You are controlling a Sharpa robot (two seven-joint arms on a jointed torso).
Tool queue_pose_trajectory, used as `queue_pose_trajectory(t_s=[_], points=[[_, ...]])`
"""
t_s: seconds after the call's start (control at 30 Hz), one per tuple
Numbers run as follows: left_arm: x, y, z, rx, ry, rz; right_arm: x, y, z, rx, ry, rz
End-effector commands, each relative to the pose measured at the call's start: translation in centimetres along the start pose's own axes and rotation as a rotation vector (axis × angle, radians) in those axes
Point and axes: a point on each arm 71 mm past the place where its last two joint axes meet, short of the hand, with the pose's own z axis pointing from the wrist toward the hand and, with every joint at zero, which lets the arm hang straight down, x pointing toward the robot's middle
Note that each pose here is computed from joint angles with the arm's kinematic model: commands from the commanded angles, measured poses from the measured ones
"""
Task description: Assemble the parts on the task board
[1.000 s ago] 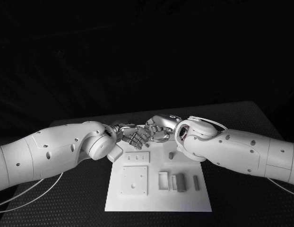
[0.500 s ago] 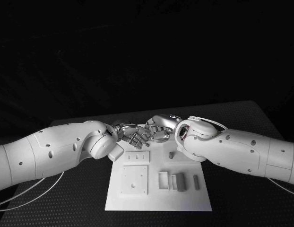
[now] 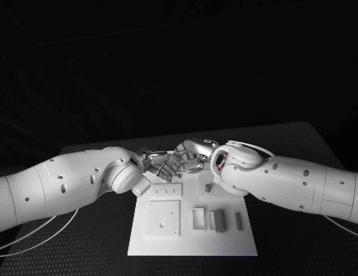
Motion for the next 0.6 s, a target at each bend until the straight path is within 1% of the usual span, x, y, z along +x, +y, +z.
queue_pose_trajectory(t_s=[0.03,0.33,0.6], points=[[0.55,-0.81,0.02,0.030,0.008,0.017,0.58,1.09,0.09,-0.054,0.034,-0.009],[0.17,-0.59,-0.13,0.029,-0.004,0.013,0.60,0.59,0.10,-0.037,0.043,-0.014],[0.16,-0.49,-0.20,0.034,0.007,0.014,0.65,0.15,0.09,-0.026,0.046,-0.015]])
